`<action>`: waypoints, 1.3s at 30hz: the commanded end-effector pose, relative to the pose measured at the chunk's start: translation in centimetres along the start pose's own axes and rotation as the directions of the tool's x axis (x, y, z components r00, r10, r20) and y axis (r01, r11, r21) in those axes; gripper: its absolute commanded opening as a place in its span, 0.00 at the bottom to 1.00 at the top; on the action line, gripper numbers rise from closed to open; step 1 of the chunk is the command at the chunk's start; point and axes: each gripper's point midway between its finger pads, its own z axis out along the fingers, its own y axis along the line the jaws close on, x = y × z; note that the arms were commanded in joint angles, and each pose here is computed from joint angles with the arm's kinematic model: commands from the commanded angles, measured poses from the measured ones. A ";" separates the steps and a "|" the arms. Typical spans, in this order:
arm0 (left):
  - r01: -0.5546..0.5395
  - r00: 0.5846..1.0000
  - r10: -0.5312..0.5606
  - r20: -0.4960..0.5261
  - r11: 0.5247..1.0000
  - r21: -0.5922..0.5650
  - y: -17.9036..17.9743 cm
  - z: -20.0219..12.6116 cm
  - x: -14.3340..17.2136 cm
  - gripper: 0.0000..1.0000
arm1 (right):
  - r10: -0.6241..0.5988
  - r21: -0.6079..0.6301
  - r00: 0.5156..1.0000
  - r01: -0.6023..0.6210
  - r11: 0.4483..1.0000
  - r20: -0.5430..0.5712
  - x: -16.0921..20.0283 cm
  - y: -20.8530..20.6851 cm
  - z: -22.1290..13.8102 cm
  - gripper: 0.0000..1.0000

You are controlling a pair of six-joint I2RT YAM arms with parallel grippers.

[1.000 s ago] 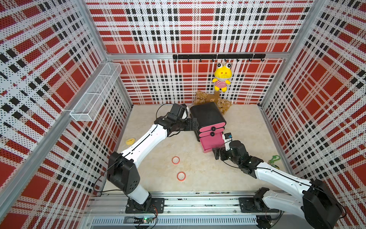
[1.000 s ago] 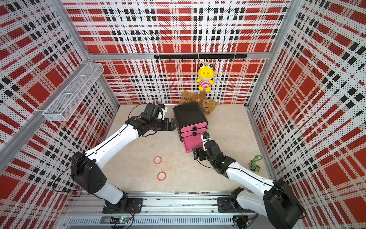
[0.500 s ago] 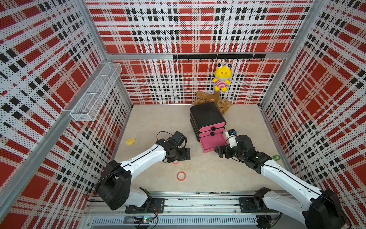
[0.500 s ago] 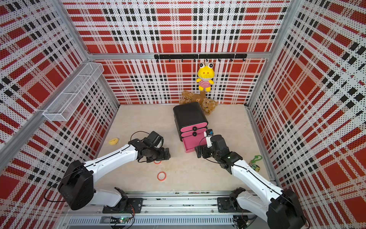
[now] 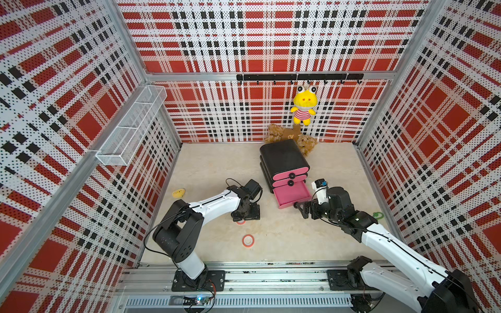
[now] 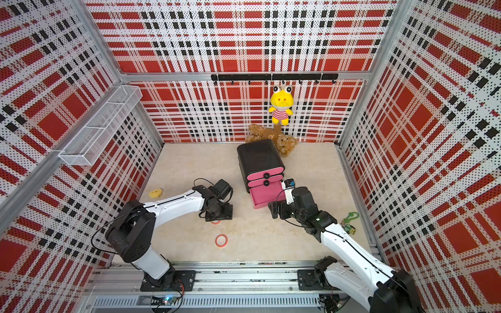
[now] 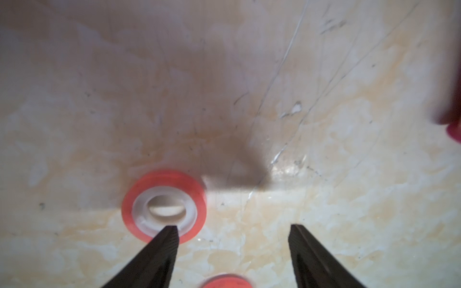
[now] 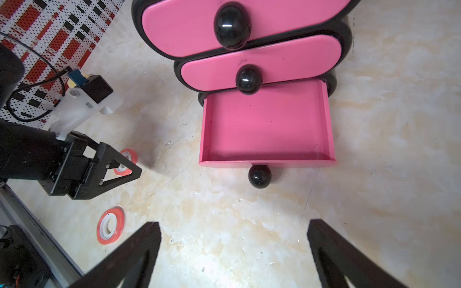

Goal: Place the transparent tape into the drawer according to color
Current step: Pick up the tape at the center of the board.

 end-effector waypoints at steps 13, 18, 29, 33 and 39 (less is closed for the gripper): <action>-0.046 0.999 0.044 -0.031 0.997 -0.056 0.9 0.6 0.2 0.71 | 0.031 0.011 0.999 -0.031 0.999 0.007 0.0 -0.7 -0.6 1.00; -0.053 0.998 0.049 -0.051 0.995 -0.086 1.7 1.2 0.7 0.70 | 0.035 0.010 0.999 -0.035 0.999 0.008 -0.2 -0.8 -0.6 1.00; -0.077 0.995 0.068 -0.079 0.990 -0.120 2.3 2.3 1.2 0.67 | 0.038 0.011 0.999 -0.039 0.999 0.017 -0.4 -0.9 -0.9 1.00; -0.091 0.993 0.079 -0.091 0.986 -0.136 2.6 2.8 1.3 0.65 | 0.043 0.014 0.999 -0.043 0.999 0.018 -0.4 -1.0 -1.0 1.00; -0.118 0.987 0.101 -0.127 0.984 -0.131 2.3 4.0 1.8 0.36 | 0.045 0.019 0.999 -0.045 0.999 0.022 -0.6 -1.0 -1.2 1.00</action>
